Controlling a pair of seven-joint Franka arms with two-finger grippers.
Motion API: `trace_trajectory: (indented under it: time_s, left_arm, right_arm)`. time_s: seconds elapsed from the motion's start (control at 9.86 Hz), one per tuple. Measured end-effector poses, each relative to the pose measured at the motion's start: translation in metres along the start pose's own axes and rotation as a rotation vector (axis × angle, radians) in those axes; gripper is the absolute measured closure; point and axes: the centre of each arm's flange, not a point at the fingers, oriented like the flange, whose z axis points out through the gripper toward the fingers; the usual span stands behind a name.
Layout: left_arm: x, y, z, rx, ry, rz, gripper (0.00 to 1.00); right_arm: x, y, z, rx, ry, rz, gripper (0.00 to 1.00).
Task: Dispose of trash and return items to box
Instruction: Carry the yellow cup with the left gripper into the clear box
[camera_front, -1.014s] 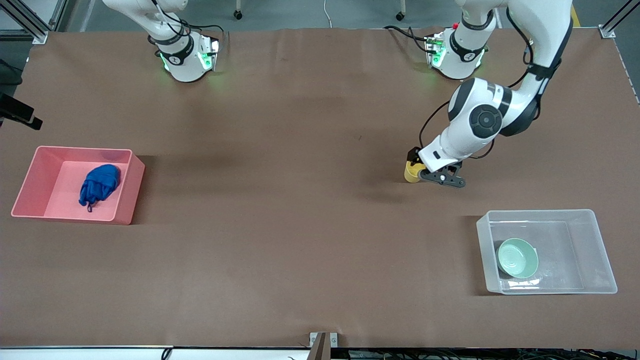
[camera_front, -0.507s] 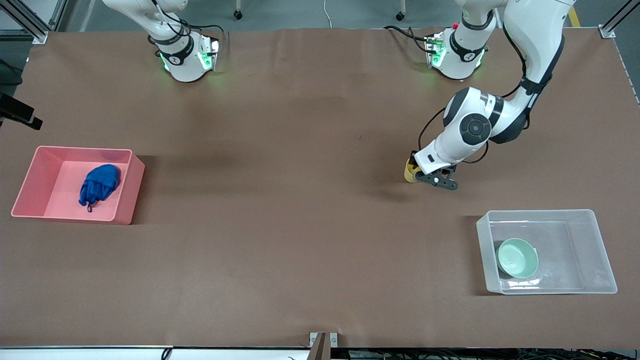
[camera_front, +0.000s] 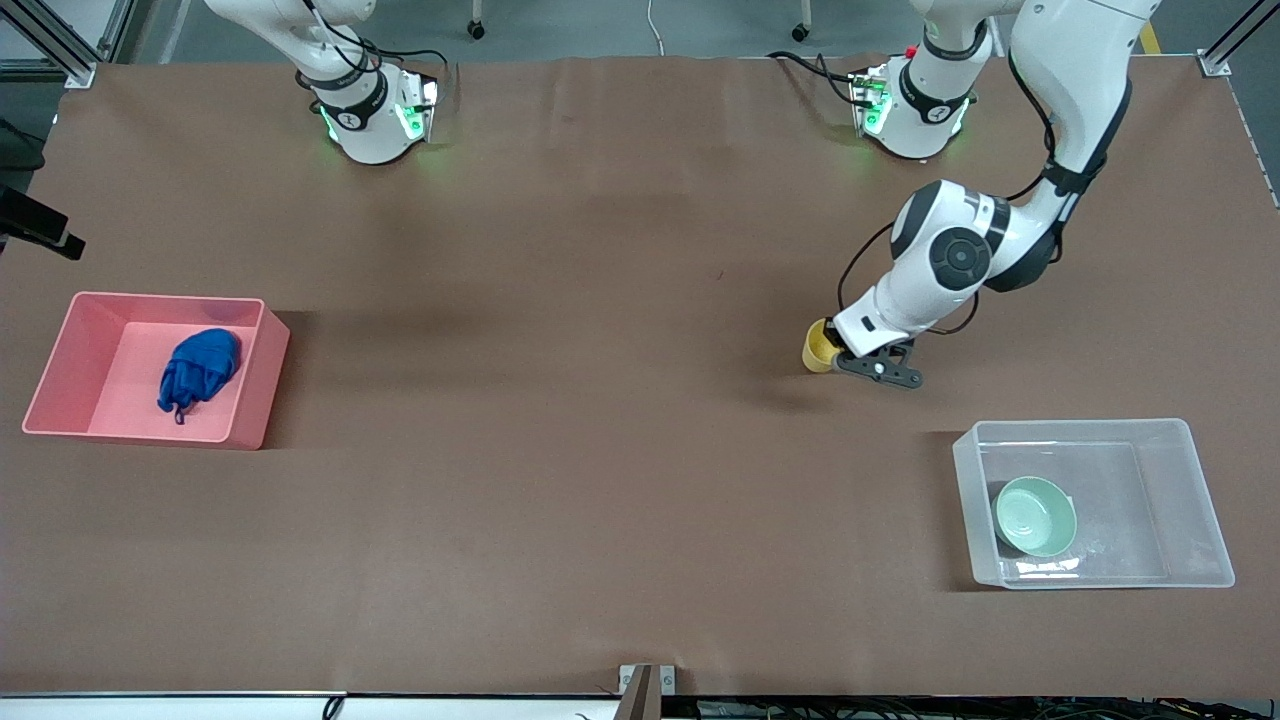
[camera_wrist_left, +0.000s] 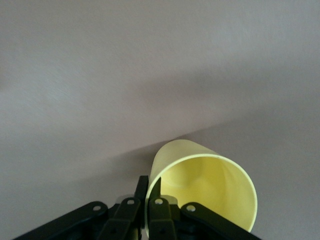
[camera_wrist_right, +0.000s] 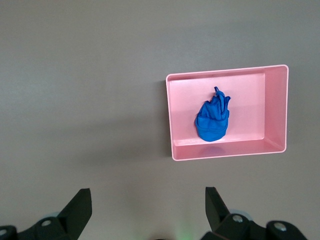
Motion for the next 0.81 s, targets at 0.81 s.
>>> trace_trajectory:
  time_s: [0.81]
  left_arm:
    - [0.118,-0.195,-0.184,0.040,0.119,0.004,0.96]
  right_arm:
    - [0.000,0.000,0.000,0.000,-0.001,0.000,0.00]
